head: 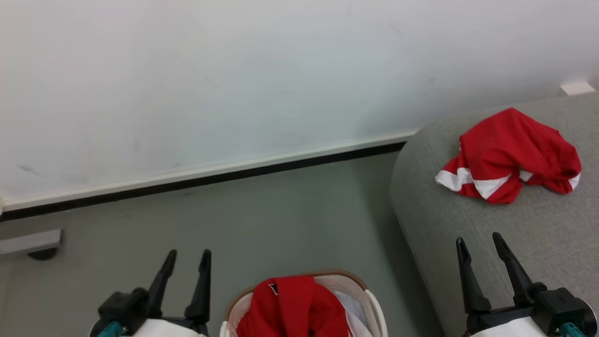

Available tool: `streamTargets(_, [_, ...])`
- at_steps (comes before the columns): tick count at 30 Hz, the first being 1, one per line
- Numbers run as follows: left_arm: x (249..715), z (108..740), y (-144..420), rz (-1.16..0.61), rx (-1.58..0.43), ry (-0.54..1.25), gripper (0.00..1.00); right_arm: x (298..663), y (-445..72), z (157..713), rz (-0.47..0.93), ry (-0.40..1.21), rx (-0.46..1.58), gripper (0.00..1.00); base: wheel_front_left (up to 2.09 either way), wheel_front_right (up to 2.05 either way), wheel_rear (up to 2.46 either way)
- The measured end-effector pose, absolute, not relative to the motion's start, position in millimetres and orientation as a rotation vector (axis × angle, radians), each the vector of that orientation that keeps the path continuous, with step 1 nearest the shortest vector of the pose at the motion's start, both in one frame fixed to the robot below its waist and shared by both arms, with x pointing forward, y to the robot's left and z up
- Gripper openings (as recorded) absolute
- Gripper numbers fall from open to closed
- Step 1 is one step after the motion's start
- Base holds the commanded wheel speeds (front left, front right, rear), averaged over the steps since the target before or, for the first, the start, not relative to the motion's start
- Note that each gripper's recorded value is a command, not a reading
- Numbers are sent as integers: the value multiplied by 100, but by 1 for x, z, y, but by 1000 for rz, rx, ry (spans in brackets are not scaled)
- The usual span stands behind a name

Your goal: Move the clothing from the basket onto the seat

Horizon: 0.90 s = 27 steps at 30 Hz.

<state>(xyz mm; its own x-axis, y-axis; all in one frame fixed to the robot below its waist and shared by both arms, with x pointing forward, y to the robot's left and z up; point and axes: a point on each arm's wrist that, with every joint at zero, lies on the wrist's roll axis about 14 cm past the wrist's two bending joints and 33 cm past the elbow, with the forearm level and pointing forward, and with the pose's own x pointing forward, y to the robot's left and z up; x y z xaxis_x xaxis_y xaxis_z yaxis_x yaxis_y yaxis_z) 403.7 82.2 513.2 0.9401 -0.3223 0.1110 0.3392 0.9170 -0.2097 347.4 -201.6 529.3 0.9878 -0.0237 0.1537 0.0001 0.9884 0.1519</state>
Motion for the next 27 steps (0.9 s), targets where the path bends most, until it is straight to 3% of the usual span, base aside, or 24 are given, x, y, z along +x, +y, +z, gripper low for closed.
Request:
streamTargets(14, [417,441,-17,-716,-110,149,100,349,-243,528,-145,-153,170,100,0,0,0])
streamTargets(27, [414,330,-61,-990,48,478,100,390,-267,531,-190,-165,142,100,0,0,0])
